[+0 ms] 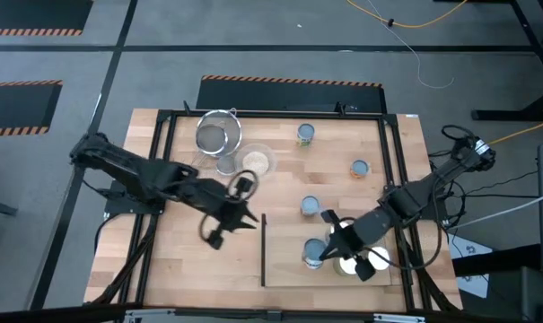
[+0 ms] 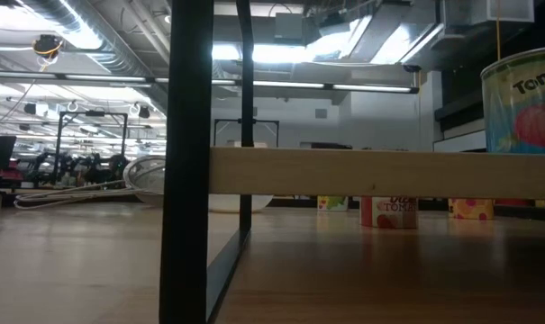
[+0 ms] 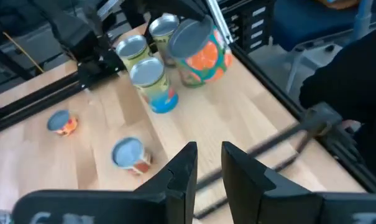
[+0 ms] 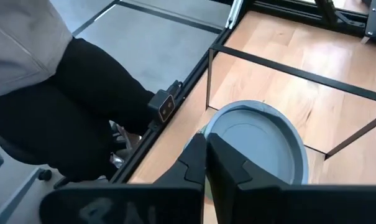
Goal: Pick and place cans onto a shelf
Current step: Put the orange can on the shelf, then put the red can on the shelf aligned with the other orange can
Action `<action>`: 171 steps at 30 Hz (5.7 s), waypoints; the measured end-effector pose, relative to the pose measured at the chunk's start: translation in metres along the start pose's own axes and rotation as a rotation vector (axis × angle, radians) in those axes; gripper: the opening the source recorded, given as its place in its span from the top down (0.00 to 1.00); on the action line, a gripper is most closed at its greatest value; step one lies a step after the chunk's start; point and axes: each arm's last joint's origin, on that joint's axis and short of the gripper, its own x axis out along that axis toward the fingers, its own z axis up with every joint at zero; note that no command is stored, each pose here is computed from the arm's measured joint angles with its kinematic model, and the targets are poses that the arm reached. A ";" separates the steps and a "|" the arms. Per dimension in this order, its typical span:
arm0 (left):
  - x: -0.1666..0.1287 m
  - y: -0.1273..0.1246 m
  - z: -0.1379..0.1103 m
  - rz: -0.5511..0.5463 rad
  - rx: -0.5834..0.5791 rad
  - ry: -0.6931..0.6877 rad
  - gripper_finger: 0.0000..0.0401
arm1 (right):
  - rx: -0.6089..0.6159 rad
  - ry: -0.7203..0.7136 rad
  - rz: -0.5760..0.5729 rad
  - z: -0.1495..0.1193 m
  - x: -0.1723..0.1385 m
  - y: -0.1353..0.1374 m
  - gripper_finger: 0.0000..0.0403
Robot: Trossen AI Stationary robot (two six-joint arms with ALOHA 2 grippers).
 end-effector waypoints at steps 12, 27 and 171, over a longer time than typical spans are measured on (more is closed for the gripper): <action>0.006 -0.052 -0.068 0.000 -0.129 -0.171 0.83 | -0.039 0.068 -0.040 -0.012 0.037 0.012 0.98; 0.019 -0.059 -0.092 0.029 -0.210 -0.219 0.83 | -0.093 0.221 0.003 -0.034 0.076 0.013 0.98; 0.033 0.043 -0.190 0.132 -0.331 -0.085 0.83 | 0.458 0.559 -0.401 -0.053 0.044 -0.157 0.75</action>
